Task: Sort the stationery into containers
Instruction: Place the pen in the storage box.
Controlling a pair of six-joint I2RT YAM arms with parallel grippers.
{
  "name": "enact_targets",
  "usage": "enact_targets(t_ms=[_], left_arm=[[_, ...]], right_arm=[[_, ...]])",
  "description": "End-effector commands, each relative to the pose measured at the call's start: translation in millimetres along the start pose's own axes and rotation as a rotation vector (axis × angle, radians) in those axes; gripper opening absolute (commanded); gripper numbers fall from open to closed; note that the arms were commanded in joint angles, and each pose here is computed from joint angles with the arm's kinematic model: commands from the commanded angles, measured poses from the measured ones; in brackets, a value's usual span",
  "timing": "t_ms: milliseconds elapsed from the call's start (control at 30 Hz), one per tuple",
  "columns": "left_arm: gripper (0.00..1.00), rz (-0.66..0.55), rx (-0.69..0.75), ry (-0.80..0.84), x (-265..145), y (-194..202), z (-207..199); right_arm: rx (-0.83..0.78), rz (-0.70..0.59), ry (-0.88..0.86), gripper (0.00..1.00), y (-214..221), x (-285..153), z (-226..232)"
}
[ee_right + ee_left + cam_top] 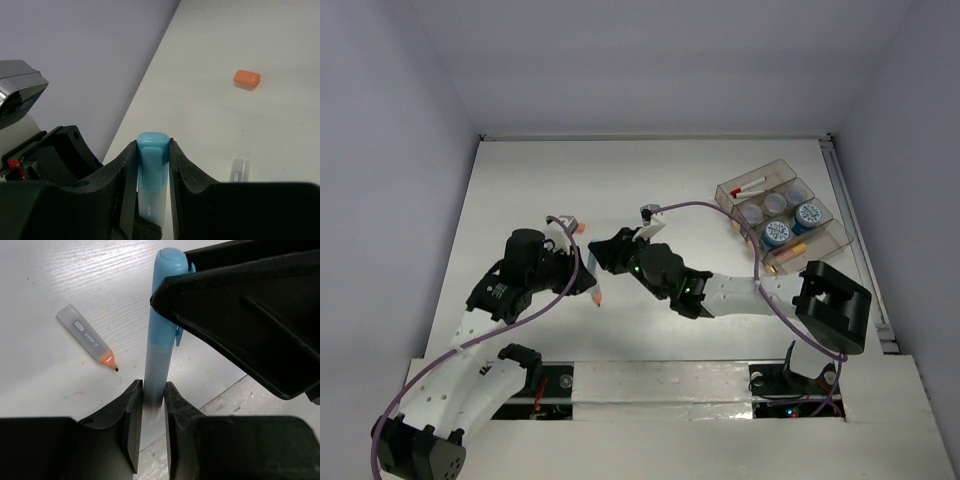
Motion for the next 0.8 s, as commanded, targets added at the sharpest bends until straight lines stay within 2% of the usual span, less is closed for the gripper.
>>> enact_targets(t_ms=[0,167,200,267,433,467,600,633,700,733,767], left_arm=[[0.00,-0.595,0.131,0.049,-35,-125,-31],[0.23,-0.515,0.112,0.063,-25,-98,-24],[0.34,-0.511,0.109,0.060,-25,-95,-23],[0.50,-0.502,0.116,0.053,-27,-88,-21],[0.71,-0.533,0.129,0.029,-34,-81,-18],[0.86,-0.551,0.137,0.034,-38,-81,-20],[0.94,-0.553,0.150,0.051,-39,-81,-22],[0.96,-0.550,0.150,0.057,-39,-80,-22],[0.99,-0.556,0.150,0.057,-40,-79,-25],[0.99,-0.558,0.151,0.058,-41,-78,-26],[0.99,-0.558,0.158,0.071,-43,-76,-31]], right_arm=[[-0.187,0.370,0.042,0.00,71,-43,-15],[-0.116,0.130,0.107,0.00,-25,-14,-30],[-0.088,0.071,0.093,0.00,-49,-14,-29],[-0.056,-0.069,0.134,0.00,-99,-8,-46],[-0.083,-0.280,0.332,0.00,-193,-32,-88],[-0.079,-0.342,0.393,0.00,-216,-44,-108],[-0.098,-0.458,0.619,0.00,-248,-108,-160],[-0.114,-0.429,0.711,0.00,-239,-125,-181],[-0.111,-0.505,0.833,0.00,-253,-163,-202],[-0.119,-0.472,0.922,0.00,-241,-179,-221],[-0.116,-0.515,0.965,0.00,-245,-197,-224]])
Point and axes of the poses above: each gripper's point midway between its finger pads, its own x axis out along the fingers, its own z axis along the line the jaws close on, y = z × x, the point moved 6 cm from there along -x, back along the fingers
